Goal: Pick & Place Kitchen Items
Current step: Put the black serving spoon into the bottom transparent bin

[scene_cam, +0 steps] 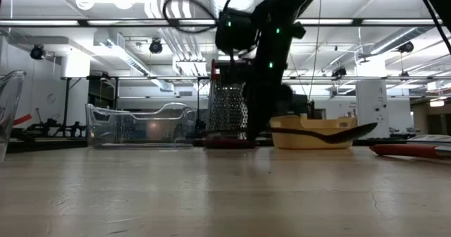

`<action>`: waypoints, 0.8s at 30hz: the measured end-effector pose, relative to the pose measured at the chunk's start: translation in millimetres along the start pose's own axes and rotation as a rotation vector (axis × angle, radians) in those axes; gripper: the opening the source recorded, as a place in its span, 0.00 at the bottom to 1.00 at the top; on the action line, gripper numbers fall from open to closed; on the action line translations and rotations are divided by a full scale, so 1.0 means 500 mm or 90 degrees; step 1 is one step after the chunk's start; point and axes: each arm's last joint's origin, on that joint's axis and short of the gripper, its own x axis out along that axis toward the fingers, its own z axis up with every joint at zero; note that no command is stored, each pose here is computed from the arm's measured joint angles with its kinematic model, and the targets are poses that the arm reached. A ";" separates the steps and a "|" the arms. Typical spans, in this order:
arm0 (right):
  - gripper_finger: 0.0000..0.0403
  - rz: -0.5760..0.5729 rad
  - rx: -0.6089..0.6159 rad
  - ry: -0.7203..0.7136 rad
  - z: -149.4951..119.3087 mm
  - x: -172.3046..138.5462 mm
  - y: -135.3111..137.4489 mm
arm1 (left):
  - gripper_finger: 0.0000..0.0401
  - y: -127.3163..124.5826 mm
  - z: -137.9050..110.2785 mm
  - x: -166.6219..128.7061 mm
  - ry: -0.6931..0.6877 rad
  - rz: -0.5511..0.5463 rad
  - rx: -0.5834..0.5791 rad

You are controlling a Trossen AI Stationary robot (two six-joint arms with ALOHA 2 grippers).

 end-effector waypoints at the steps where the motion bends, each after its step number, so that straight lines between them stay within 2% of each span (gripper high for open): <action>1: 0.18 0.020 0.004 -0.006 0.003 -0.010 0.007 | 0.59 -0.001 0.000 0.000 0.002 -0.002 0.004; 5: 0.18 0.069 0.020 -0.045 0.010 -0.060 0.038 | 0.59 -0.005 -0.004 0.003 0.012 -0.006 0.017; 9: 0.18 0.078 0.010 -0.092 0.011 -0.119 0.074 | 0.59 -0.012 -0.009 0.007 0.015 -0.006 -0.005; 11: 0.18 0.059 -0.007 -0.118 0.010 -0.151 0.099 | 0.59 -0.015 -0.012 0.010 0.017 -0.004 -0.018; 14: 0.18 -0.005 -0.067 -0.153 0.006 -0.188 0.144 | 0.59 -0.018 -0.020 0.016 0.017 -0.005 -0.070; 17: 0.19 -0.118 -0.132 -0.179 -0.001 -0.210 0.191 | 0.59 -0.021 -0.027 0.020 0.020 -0.011 -0.133; 21: 0.20 -0.270 -0.221 -0.216 -0.005 -0.229 0.248 | 0.59 -0.030 -0.032 0.026 0.019 -0.036 -0.176; 24: 0.19 -0.331 -0.291 -0.239 -0.005 -0.239 0.282 | 0.59 -0.037 -0.037 0.036 0.045 -0.066 -0.233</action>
